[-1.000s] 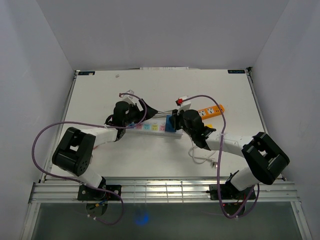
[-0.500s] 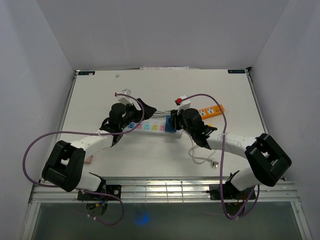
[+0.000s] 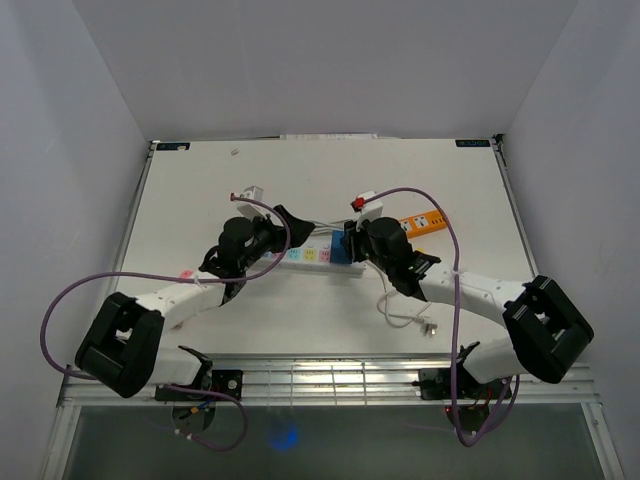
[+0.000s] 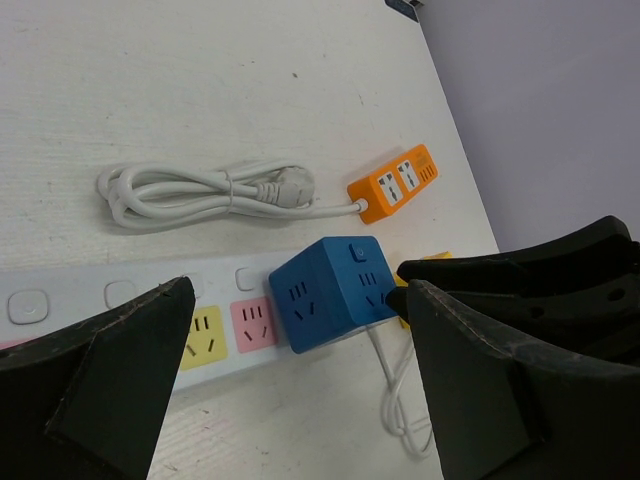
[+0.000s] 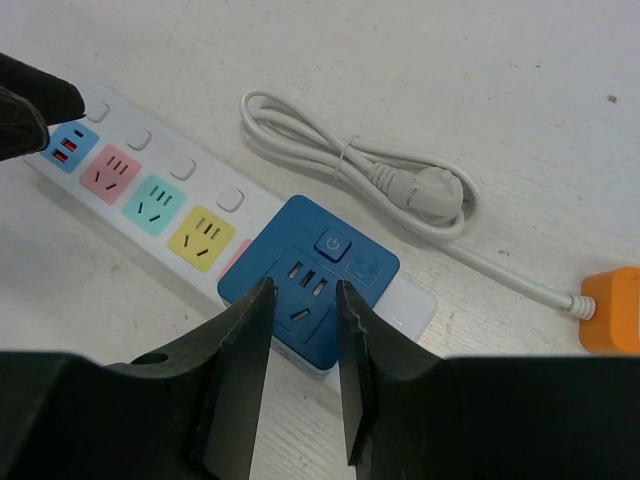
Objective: Insert the plug
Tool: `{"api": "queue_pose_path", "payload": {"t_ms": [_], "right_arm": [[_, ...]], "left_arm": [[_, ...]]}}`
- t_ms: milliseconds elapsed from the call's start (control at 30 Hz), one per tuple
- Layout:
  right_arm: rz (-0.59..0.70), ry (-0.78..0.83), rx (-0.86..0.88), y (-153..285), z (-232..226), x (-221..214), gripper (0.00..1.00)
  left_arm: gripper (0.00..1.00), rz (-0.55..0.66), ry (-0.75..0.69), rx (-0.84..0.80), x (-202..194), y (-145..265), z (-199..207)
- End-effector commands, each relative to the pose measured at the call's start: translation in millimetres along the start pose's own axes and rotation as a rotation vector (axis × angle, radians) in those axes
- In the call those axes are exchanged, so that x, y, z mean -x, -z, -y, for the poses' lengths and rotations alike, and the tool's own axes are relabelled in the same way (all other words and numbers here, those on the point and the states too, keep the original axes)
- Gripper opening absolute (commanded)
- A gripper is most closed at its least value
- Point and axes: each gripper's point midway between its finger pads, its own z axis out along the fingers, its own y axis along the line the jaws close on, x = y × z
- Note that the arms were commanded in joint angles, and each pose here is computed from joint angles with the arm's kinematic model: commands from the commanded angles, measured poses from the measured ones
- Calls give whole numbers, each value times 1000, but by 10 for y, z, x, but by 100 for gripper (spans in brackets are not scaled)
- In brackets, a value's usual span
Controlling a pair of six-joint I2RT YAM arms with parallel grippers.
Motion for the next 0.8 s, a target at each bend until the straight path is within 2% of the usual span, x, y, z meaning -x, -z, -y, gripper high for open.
{"api": "queue_pose_path", "payload": {"t_ms": [0, 167, 300, 533, 567, 700, 767], "right_arm": [[71, 1, 7, 87, -49, 324, 37], [31, -16, 1, 128, -15, 129, 29], [16, -22, -7, 170, 11, 13, 28], [31, -25, -17, 136, -11, 191, 27], [35, -23, -12, 133, -30, 229, 26], [43, -22, -4, 112, -80, 423, 24], [30, -23, -2, 102, -92, 422, 23]], "left_arm": [[98, 40, -11, 6, 105, -35, 14], [98, -1, 13, 16, -26, -111, -37], [96, -17, 25, 8, -139, -168, -49], [90, -43, 20, -75, -271, -223, 63], [86, -50, 18, -92, -294, -228, 101], [83, -87, 38, -127, -435, -273, 165], [78, -119, 50, -132, -539, -297, 154]]}}
